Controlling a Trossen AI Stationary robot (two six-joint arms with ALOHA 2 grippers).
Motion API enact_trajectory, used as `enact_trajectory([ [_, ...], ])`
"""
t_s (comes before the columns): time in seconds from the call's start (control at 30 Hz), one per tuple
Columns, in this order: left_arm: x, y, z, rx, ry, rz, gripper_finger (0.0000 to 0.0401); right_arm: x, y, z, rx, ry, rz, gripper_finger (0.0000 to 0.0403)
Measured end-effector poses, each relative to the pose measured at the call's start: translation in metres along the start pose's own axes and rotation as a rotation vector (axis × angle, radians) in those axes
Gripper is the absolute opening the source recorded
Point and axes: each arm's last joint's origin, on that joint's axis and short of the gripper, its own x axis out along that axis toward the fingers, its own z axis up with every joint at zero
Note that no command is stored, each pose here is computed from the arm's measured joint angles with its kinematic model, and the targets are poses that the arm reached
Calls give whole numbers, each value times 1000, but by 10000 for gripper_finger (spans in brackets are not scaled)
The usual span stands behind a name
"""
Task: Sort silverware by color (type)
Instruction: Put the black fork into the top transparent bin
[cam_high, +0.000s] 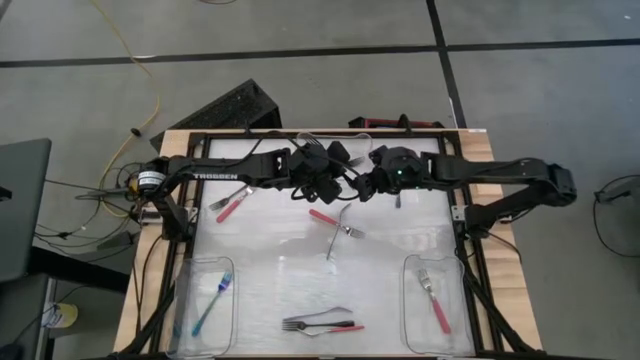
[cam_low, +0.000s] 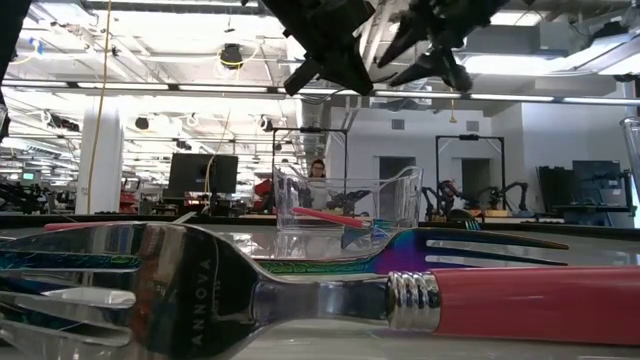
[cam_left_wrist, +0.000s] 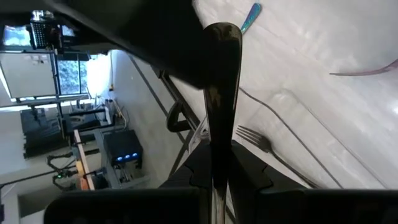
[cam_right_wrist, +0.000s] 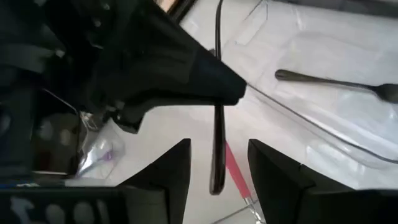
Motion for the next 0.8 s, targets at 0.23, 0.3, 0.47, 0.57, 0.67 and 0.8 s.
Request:
enact_trajectory([
  [0.23, 0, 0, 0, -4, 3, -1, 10, 9, -1, 1, -31, -4, -4, 146],
  [0.3, 0, 0, 0, -2, 6, 0, 10, 8, -3, 1, -38, -4, -15, 121],
  [0.47, 0, 0, 0, 0, 8, 1, 10, 8, -3, 2, -56, 14, 6, 42],
  [0.57, 0, 0, 0, -2, 13, 2, 10, 8, -3, 2, -70, 26, 14, 23],
  [0.67, 0, 0, 0, -50, 2, -3, 22, 8, -3, 1, -74, 30, 14, 23],
  [0.8, 0, 0, -1, -158, 6, -3, 66, 7, -3, 1, -86, 19, 6, 23],
])
